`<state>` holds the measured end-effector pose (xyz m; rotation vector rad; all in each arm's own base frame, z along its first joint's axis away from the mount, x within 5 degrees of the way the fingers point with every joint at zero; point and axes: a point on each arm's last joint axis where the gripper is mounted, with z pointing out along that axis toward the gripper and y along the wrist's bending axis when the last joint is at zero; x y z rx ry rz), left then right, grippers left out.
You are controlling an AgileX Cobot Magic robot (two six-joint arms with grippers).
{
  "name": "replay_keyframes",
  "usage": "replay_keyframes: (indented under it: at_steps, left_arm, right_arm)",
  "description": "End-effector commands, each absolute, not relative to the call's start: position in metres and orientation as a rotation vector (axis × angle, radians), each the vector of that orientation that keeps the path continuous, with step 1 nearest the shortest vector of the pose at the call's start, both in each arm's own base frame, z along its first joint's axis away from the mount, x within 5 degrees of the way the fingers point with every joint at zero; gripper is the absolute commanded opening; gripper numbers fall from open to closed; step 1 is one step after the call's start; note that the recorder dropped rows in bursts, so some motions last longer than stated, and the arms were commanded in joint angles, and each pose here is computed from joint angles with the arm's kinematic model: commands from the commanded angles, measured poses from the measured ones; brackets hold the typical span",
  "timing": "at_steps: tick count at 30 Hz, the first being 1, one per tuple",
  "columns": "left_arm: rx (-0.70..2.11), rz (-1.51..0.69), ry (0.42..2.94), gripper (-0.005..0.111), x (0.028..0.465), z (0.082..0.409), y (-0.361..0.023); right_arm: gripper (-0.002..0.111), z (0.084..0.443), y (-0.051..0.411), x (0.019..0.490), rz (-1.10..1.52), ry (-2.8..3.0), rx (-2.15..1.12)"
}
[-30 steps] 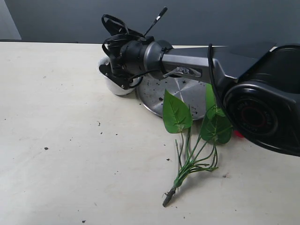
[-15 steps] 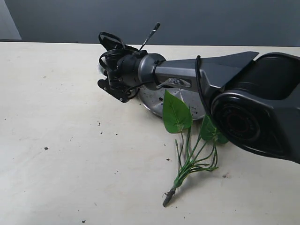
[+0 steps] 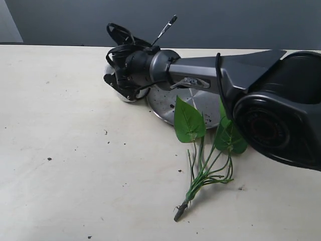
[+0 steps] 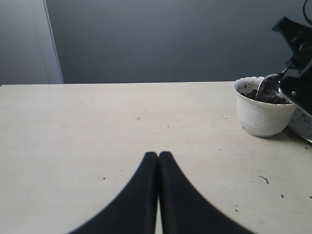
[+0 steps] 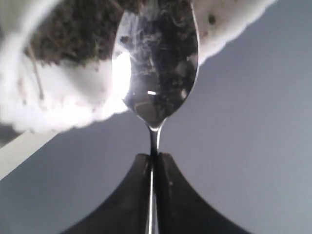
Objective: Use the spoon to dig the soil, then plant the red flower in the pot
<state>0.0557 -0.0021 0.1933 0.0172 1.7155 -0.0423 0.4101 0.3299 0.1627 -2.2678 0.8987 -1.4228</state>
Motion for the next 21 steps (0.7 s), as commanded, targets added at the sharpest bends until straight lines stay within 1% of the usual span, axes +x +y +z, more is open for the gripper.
replay_keyframes:
  at_steps: [1,4,7,16,21]
  left_arm:
    - [0.017,-0.052,1.716,0.001,0.055,0.192,-0.003]
    - [0.017,-0.052,1.716,0.001,0.055,0.192,-0.003]
    - [0.017,-0.052,1.716,0.001,0.055,0.192,-0.003]
    - [0.017,-0.052,1.716,0.001,0.055,0.192,-0.003]
    - [0.017,-0.052,1.716,0.001,0.055,0.192,-0.003]
  right_arm:
    - [0.0,0.181,0.318,0.415,-1.462,0.995,-2.192]
    - [0.0,0.186,0.314,0.415,-1.41,1.157,-2.068]
    - [0.0,0.193,0.31,0.412,-1.273,1.417,-1.847]
    - [0.0,0.211,0.283,0.399,-0.677,2.161,-1.336]
    - [0.0,0.222,0.254,0.408,-0.484,2.365,-1.107]
